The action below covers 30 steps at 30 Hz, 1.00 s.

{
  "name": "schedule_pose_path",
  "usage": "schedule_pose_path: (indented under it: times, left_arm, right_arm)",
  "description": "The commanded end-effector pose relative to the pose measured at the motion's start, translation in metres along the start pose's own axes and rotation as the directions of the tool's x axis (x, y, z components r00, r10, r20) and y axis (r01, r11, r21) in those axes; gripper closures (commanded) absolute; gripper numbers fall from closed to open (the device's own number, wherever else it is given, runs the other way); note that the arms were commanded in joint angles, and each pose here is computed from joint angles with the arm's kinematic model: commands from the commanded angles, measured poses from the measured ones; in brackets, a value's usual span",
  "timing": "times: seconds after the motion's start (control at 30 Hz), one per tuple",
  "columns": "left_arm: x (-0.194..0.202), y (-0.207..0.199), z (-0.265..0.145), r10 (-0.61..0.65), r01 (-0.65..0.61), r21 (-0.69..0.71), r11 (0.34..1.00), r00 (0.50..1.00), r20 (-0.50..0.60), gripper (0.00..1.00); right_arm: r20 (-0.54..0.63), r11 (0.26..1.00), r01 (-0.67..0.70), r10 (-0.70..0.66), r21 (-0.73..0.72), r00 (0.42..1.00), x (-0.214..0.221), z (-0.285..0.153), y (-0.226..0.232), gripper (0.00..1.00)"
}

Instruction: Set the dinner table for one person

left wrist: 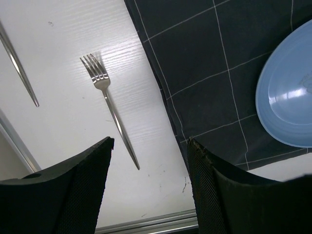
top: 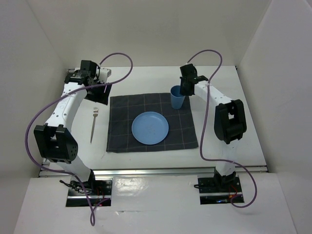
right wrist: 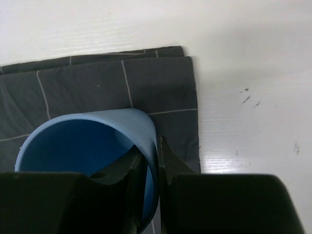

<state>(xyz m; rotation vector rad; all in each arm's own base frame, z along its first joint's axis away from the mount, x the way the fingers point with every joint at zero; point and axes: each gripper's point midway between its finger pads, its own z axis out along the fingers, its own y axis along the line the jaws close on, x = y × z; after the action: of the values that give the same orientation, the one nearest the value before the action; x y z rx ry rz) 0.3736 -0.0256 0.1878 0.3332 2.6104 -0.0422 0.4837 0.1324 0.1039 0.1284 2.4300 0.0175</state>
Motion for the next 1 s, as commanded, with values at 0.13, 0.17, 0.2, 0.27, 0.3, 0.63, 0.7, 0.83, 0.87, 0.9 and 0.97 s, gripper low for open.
schedule_pose_path:
  times: [0.13,0.17,0.2,0.27,0.3,0.63,0.7,0.83,0.87,0.9,0.97]
  left_arm:
    - [-0.005,-0.004,-0.004,0.008,-0.008,0.022,1.000,1.000,0.030,0.30]
    - [-0.008,-0.004,-0.003,0.008,-0.009,0.020,1.000,0.999,0.039,0.30]
    - [-0.004,-0.003,-0.001,0.008,-0.008,0.013,1.000,1.000,0.029,0.30]
    - [0.000,0.002,0.000,-0.001,0.001,-0.002,1.000,1.000,0.017,0.30]
    - [-0.001,0.004,-0.003,0.000,0.000,-0.013,1.000,1.000,0.024,0.30]
    - [0.075,0.032,0.038,0.079,-0.119,-0.136,0.984,0.961,-0.266,0.30]
    - [0.101,0.042,0.051,0.074,-0.147,-0.185,0.972,0.933,-0.352,0.30]
    - [0.122,0.050,0.074,0.026,-0.130,-0.229,0.965,0.912,-0.410,0.30]
    - [0.126,0.055,0.077,0.014,-0.129,-0.246,0.961,0.906,-0.422,0.30]
    - [0.127,0.057,0.082,0.005,-0.125,-0.256,0.958,0.905,-0.426,0.30]
    - [0.126,0.062,0.093,-0.006,-0.118,-0.259,0.959,0.901,-0.433,0.29]
  right_arm:
    - [-0.042,0.999,0.030,-0.029,0.024,0.999,0.001,0.002,-0.004,1.00]
    - [-0.045,1.000,0.022,-0.021,0.020,0.999,0.000,0.003,-0.007,1.00]
    - [-0.045,1.000,0.022,-0.021,0.020,0.999,0.000,0.003,-0.007,0.84]
    - [-0.054,0.999,0.024,-0.023,0.023,0.998,0.003,0.006,-0.007,0.58]
    - [-0.041,1.000,0.020,-0.020,0.009,0.999,-0.002,0.000,-0.005,0.50]
    - [0.131,1.000,-0.019,0.021,-0.019,0.991,-0.062,-0.047,-0.001,0.06]
    - [0.161,0.999,-0.025,0.030,-0.030,0.986,-0.072,-0.063,-0.001,0.02]
    - [0.234,0.998,-0.039,0.052,-0.058,0.971,-0.092,-0.094,-0.002,0.00]
    - [0.235,0.997,-0.040,0.052,-0.059,0.971,-0.091,-0.098,-0.003,0.00]
    - [0.261,0.997,-0.035,0.052,-0.067,0.964,-0.096,-0.108,-0.004,0.00]
    - [0.282,0.997,-0.030,0.049,-0.072,0.958,-0.097,-0.115,-0.005,0.00]
